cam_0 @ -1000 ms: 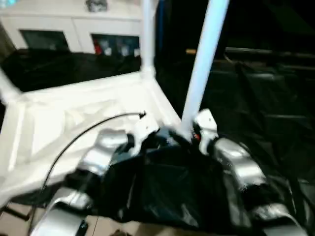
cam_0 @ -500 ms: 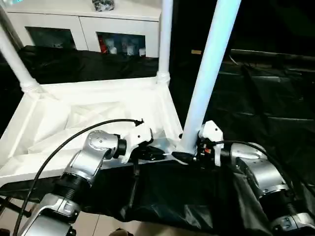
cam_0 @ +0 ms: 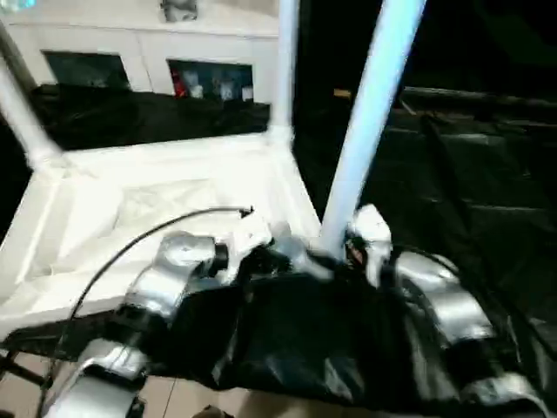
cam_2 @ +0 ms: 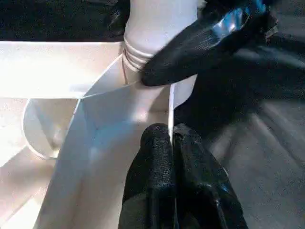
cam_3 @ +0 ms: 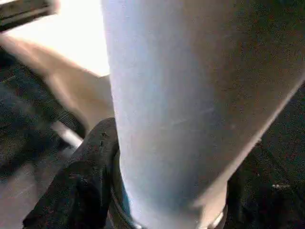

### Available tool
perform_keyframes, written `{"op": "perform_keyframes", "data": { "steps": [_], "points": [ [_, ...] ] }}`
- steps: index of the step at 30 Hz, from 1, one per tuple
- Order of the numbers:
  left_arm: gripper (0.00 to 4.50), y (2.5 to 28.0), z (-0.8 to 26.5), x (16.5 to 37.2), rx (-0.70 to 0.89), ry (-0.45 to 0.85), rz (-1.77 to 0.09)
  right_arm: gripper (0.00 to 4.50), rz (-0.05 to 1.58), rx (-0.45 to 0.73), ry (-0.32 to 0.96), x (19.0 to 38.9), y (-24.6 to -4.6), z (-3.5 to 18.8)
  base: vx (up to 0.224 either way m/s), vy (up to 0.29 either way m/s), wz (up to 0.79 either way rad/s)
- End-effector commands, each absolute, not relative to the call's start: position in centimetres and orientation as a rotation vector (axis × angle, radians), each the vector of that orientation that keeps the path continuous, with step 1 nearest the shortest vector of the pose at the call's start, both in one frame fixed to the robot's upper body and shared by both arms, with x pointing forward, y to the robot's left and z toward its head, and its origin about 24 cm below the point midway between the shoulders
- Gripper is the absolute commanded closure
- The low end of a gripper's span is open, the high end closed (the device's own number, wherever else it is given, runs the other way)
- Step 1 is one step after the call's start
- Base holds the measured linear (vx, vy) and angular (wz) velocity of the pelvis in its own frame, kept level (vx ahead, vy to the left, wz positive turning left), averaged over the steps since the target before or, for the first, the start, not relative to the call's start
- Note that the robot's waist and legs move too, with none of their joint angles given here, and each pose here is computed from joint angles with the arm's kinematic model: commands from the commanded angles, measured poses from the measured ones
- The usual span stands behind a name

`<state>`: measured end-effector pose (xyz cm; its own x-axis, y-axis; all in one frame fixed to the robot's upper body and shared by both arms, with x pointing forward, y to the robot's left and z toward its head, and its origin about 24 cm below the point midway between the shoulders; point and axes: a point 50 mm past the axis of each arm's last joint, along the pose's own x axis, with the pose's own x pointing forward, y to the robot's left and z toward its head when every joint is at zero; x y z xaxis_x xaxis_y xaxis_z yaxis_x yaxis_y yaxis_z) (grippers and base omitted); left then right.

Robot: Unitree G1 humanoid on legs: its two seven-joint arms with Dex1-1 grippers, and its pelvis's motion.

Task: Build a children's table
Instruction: Rotate leg to tighten

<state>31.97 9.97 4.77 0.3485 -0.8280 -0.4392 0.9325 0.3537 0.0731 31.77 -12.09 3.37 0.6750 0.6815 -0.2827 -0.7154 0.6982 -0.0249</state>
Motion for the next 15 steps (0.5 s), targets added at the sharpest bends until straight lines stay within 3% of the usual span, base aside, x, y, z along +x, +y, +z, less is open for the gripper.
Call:
{"op": "perform_keyframes", "data": {
  "steps": [1,2,5,8,11,15],
  "points": [
    [4.50,7.4,6.7,32.8,0.314,0.244,-1.145,1.82,0.791,-0.139,0.321,31.4,-9.8,2.0,0.000,0.000,0.00],
    [4.50,6.4,6.5,33.3,0.297,0.255,-1.082,1.82,0.679,-0.089,0.324,32.1,-9.0,1.9,0.000,0.000,0.00],
    [4.50,5.0,6.4,33.9,0.280,0.261,-1.019,1.82,0.555,-0.072,0.334,33.0,-7.8,1.9,0.000,0.000,0.00],
    [4.50,4.6,6.6,34.1,0.283,0.252,-1.014,1.82,0.549,-0.092,0.336,33.3,-7.2,1.8,0.000,0.000,0.00],
    [4.50,4.4,6.9,34.2,0.304,0.225,-1.040,1.12,0.574,-0.024,0.326,33.3,-6.8,2.1,0.000,0.000,0.00],
    [4.50,4.7,7.0,34.1,0.308,0.214,-1.062,0.95,0.606,-0.032,0.308,33.2,-6.9,2.3,0.000,0.000,0.00]
  ]
}}
